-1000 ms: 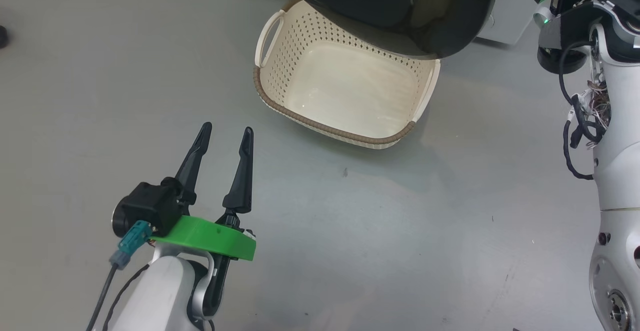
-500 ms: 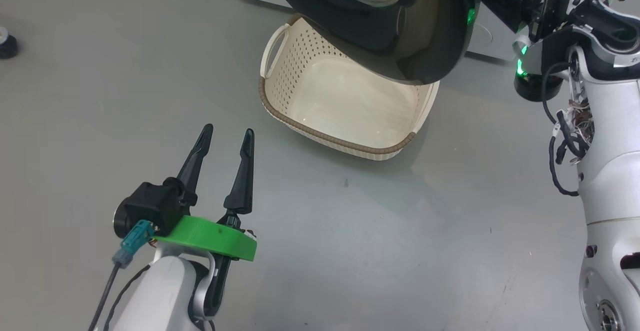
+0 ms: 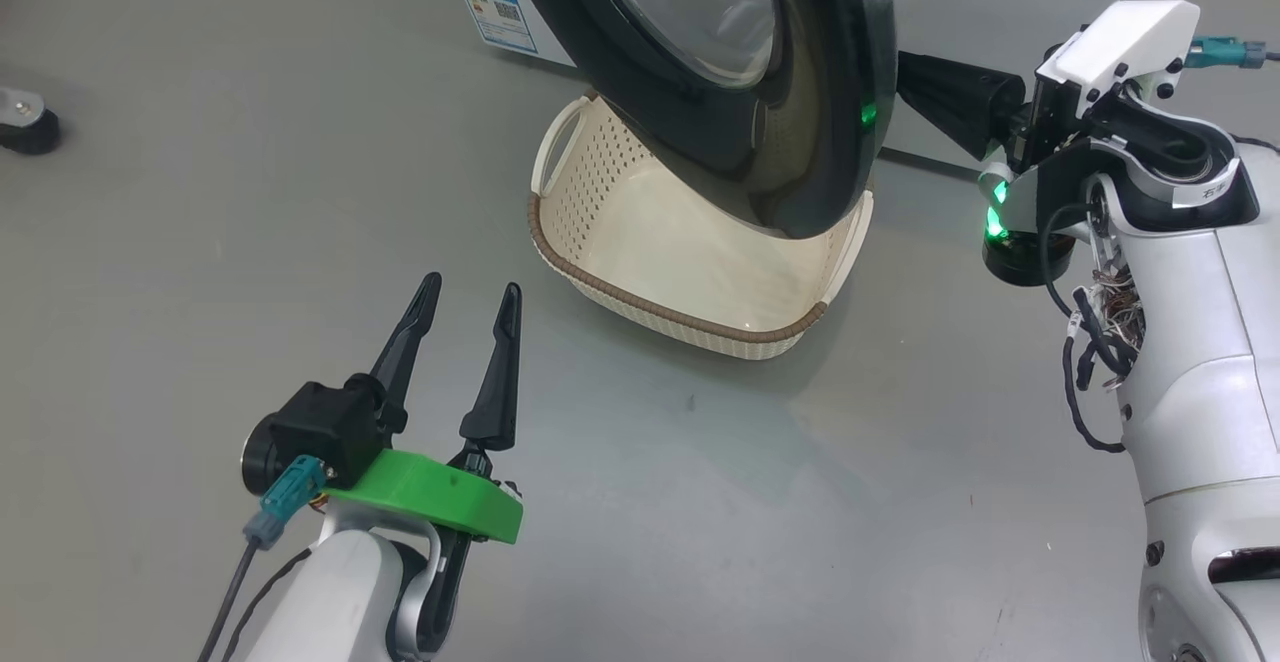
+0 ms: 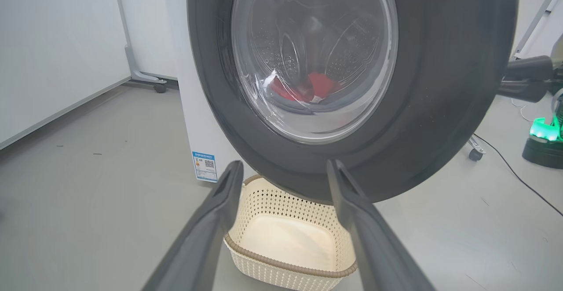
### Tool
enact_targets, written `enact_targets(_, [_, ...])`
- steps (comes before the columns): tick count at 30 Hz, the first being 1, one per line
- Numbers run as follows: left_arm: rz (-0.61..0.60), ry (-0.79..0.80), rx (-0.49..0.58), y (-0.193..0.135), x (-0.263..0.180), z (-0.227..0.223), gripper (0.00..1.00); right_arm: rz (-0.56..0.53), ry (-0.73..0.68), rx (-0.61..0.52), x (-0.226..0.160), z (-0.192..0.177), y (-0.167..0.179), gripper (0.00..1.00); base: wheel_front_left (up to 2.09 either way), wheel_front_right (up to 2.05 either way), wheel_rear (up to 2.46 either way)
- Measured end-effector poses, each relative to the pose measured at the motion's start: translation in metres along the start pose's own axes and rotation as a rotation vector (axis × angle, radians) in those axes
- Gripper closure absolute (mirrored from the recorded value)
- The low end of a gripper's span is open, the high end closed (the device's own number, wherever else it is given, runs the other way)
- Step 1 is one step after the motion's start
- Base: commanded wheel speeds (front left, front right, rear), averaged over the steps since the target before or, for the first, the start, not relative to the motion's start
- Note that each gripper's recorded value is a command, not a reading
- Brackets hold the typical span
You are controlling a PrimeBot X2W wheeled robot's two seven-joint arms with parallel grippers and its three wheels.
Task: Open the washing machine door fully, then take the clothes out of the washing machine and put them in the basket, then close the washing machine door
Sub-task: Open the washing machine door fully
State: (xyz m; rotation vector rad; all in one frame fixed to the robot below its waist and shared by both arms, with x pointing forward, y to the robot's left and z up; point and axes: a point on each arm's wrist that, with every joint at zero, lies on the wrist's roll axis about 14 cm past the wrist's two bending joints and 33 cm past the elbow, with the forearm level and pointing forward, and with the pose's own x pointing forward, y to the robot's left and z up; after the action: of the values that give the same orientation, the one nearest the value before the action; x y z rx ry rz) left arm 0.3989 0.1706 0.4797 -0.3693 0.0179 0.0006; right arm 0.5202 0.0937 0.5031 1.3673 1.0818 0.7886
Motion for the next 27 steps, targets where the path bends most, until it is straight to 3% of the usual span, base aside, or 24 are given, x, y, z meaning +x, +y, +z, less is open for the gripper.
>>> enact_targets(27, [-0.005,-0.016,-0.002,-0.003,-0.007,0.006,0.0,0.054,0.213,0.066,0.015,-0.068,0.005,1.0,0.0,0.0,0.0])
